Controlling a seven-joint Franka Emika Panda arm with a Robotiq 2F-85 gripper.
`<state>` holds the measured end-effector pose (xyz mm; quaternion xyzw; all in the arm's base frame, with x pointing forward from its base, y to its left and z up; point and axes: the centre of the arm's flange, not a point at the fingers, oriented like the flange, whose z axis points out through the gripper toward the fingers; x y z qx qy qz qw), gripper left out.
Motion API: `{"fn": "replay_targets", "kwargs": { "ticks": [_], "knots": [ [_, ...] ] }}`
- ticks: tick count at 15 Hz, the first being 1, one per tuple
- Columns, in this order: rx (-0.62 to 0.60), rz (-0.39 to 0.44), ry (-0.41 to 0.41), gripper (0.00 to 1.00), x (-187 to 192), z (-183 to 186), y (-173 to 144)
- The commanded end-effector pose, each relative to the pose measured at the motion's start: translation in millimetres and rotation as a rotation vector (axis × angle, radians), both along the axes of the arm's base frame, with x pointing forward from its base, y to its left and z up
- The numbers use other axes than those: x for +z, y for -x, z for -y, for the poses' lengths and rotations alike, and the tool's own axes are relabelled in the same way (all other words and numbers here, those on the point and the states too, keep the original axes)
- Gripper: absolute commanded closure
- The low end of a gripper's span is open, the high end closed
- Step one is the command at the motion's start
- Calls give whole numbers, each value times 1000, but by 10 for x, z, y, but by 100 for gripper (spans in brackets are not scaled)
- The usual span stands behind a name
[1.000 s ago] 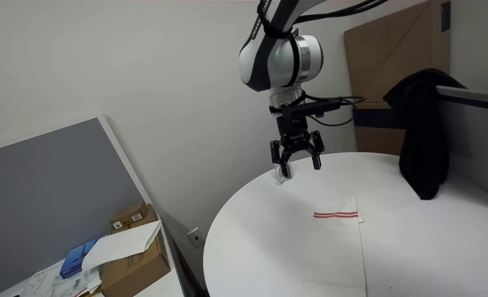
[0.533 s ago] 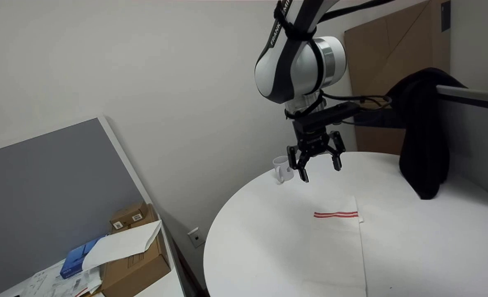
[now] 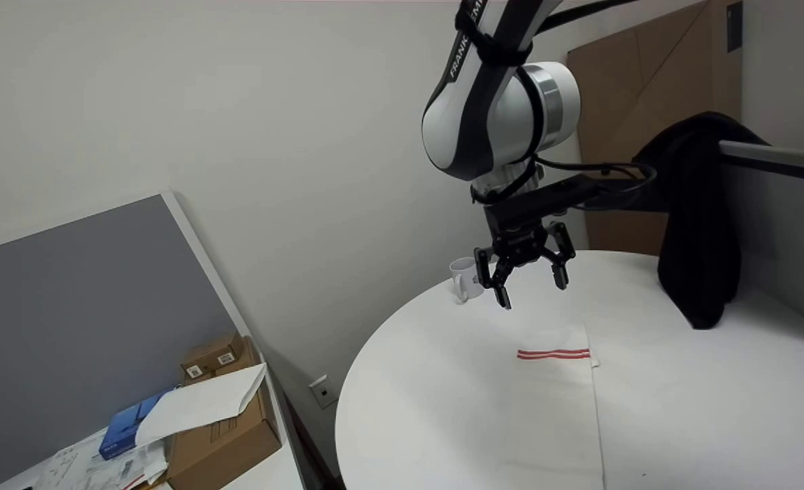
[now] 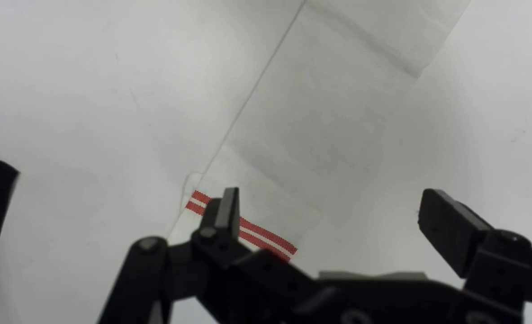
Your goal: Unfold the white and red towel
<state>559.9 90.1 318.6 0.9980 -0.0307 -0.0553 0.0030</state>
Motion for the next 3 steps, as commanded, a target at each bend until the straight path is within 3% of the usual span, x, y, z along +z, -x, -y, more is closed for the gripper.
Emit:
{"fn": "replay_targets", "kwargs": {
  "ticks": [1, 3],
  "knots": [
    [0, 0, 0, 0, 5, 1, 13],
    [0, -1, 0, 0, 5, 3, 26]
  ]
}}
